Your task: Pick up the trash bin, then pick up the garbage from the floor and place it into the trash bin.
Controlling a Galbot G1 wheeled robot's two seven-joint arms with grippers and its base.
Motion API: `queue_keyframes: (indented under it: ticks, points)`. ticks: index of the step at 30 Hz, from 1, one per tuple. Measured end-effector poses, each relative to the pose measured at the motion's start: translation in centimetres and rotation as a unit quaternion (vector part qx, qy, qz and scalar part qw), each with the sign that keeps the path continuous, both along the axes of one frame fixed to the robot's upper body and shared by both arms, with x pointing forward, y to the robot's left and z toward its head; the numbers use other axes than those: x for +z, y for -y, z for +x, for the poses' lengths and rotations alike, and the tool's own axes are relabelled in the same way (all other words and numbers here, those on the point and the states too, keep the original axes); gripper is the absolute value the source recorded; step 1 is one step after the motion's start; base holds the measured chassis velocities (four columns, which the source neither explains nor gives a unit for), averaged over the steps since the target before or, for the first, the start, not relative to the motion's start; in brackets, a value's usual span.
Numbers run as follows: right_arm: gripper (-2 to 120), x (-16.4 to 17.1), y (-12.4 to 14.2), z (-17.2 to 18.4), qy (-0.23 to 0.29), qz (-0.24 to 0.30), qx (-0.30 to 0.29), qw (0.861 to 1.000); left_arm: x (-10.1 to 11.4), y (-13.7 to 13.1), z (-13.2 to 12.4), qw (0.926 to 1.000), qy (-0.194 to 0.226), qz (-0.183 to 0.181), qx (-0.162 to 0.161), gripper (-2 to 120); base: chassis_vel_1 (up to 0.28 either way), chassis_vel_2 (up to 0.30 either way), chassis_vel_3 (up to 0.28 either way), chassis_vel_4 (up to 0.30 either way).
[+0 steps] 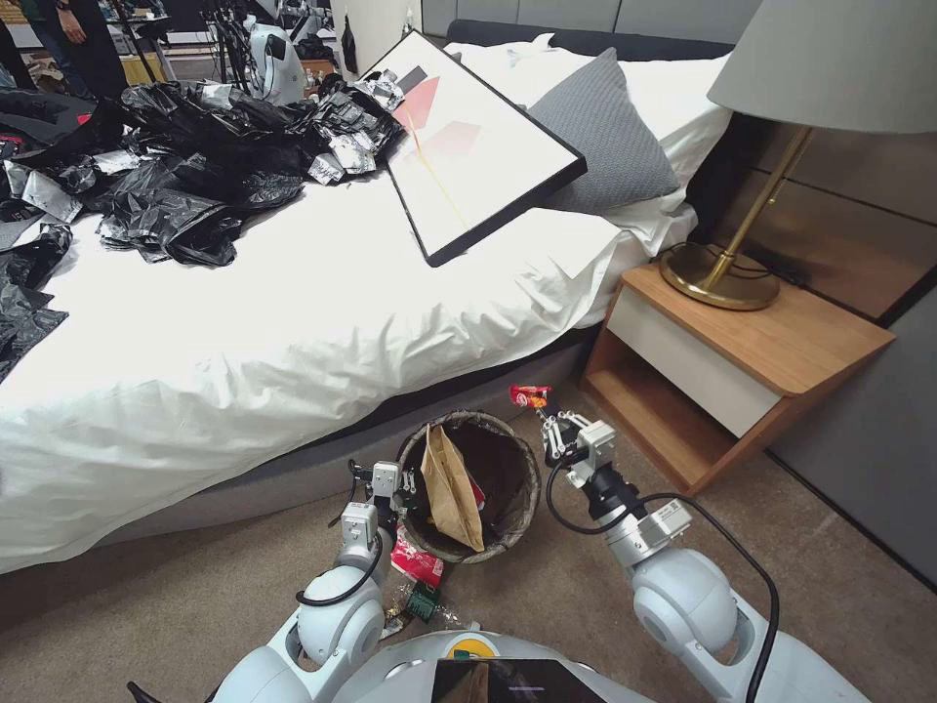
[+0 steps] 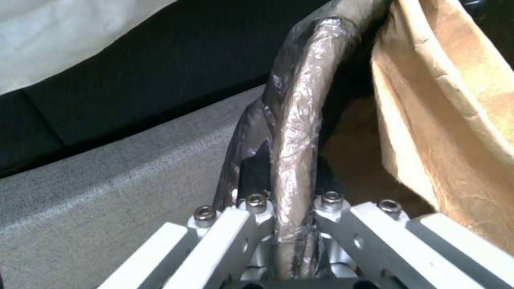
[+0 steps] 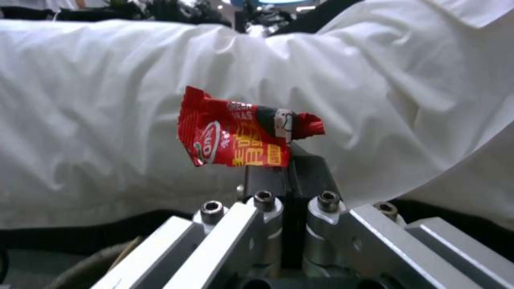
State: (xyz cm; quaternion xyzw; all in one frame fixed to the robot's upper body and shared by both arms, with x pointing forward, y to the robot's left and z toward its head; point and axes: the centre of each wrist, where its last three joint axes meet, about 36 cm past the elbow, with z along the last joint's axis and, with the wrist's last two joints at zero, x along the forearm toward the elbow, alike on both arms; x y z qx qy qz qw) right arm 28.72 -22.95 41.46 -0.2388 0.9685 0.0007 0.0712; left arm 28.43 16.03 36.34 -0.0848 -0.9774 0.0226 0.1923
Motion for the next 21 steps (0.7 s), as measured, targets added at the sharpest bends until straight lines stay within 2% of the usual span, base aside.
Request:
queue_keyframes:
  ticks: [21]
  points:
    - [0,-3.6,-1.2,-2.2,-0.043,-0.027,0.035,0.998,0.1,0.1,0.0,1.0,0.001,-0.001,0.001,0,0.0,0.0,0.0,0.0]
